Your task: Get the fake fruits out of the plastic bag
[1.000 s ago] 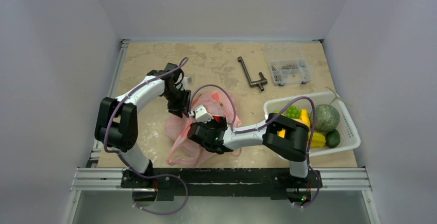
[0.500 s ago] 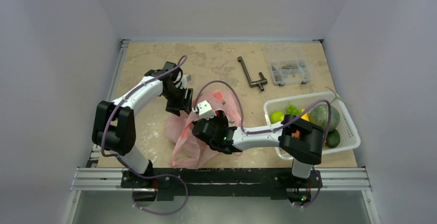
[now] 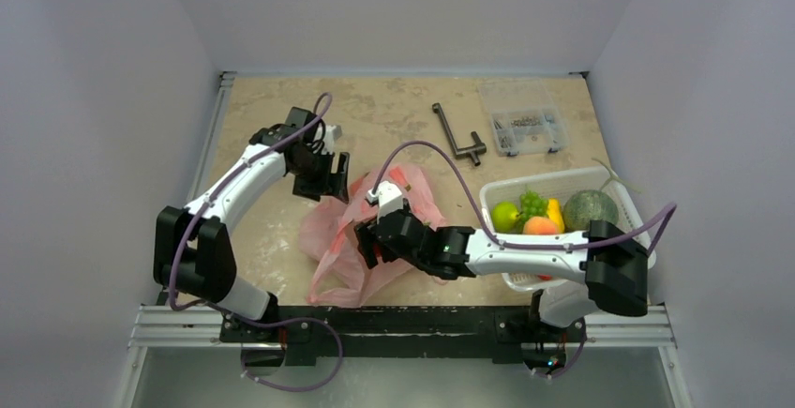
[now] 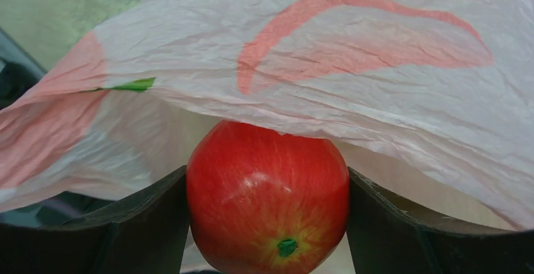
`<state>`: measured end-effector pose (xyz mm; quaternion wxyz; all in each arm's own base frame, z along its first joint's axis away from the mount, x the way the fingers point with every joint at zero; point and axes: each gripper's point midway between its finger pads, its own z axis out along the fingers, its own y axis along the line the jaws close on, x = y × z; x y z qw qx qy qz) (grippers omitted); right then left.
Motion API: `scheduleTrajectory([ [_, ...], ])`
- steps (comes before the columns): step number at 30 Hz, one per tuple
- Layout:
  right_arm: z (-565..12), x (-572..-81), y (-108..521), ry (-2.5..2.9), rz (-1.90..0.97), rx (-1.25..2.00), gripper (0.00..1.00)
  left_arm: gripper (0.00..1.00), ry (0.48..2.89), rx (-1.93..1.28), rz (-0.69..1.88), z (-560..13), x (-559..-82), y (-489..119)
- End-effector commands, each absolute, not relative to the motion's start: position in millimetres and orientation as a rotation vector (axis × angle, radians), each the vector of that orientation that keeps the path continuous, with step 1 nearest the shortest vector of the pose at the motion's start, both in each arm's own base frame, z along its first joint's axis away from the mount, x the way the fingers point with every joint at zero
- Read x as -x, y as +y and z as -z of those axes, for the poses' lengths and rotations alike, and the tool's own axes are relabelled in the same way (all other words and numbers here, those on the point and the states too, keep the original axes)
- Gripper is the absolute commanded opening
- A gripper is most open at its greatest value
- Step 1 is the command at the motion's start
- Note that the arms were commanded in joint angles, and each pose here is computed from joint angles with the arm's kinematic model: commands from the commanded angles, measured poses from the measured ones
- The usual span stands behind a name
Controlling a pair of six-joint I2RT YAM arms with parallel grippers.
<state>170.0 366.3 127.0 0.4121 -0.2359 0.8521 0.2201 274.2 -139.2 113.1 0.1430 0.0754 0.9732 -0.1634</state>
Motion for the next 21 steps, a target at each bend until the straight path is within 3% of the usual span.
scheduleTrajectory([
  [1, -126.9, -126.4, 361.5, 2.315, -0.737, 0.624, 0.08, 0.79, 2.684, -0.256, 0.454, -136.4, -281.4, -137.0],
  [6, -161.0, -116.0, 342.5, 2.309, -0.804, 0.582, 0.05, 0.95, 2.597, -0.247, 0.503, -176.0, -285.3, -142.9],
  [13, -217.1, -139.8, 288.6, 2.229, -0.628, 0.399, 0.0, 0.97, 2.471, -0.248, 0.487, -238.2, -312.7, -146.7],
  [21, -263.5, -193.2, 186.9, 2.093, -0.277, -0.065, 0.0, 0.96, 2.485, -0.275, 0.409, -207.2, -315.7, -137.6],
])
